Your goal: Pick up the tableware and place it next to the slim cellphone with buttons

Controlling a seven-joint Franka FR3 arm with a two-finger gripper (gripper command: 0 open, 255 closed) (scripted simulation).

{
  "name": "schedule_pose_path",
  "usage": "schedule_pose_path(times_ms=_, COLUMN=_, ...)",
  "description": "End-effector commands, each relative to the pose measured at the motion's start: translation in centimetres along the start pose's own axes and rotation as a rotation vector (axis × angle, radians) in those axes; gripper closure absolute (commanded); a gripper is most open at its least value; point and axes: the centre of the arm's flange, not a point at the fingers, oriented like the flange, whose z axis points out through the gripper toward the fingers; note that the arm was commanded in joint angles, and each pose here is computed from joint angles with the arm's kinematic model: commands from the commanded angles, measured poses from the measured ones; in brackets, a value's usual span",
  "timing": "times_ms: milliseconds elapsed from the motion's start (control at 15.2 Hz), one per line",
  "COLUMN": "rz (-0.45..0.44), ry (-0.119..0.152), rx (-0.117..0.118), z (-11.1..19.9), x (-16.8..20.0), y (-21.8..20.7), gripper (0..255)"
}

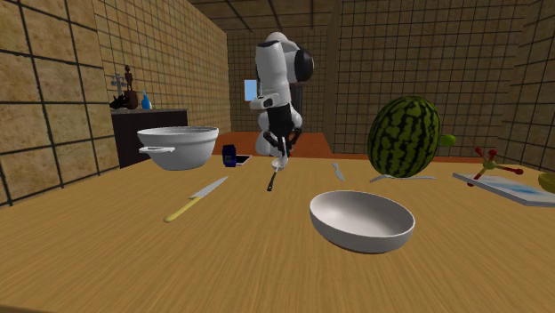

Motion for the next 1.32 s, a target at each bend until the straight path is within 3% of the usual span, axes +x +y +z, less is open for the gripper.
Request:
schedule_pose_path(times_ms=0, rz=-0.001, ry=0.0, rx=0.001, z=-0.2, x=-1.6, y=2.4, gripper=255)
schedule_pose_path(times_ms=594, rz=-0.001, ry=0.0, rx=0.001, z=-0.8, x=-8.0, y=12.0, gripper=255)
schedule_pose_path(times_ms=1254, rz=-0.001, ry=0.0, rx=0.001, z=4.4, x=-7.2, y=12.8, gripper=255)
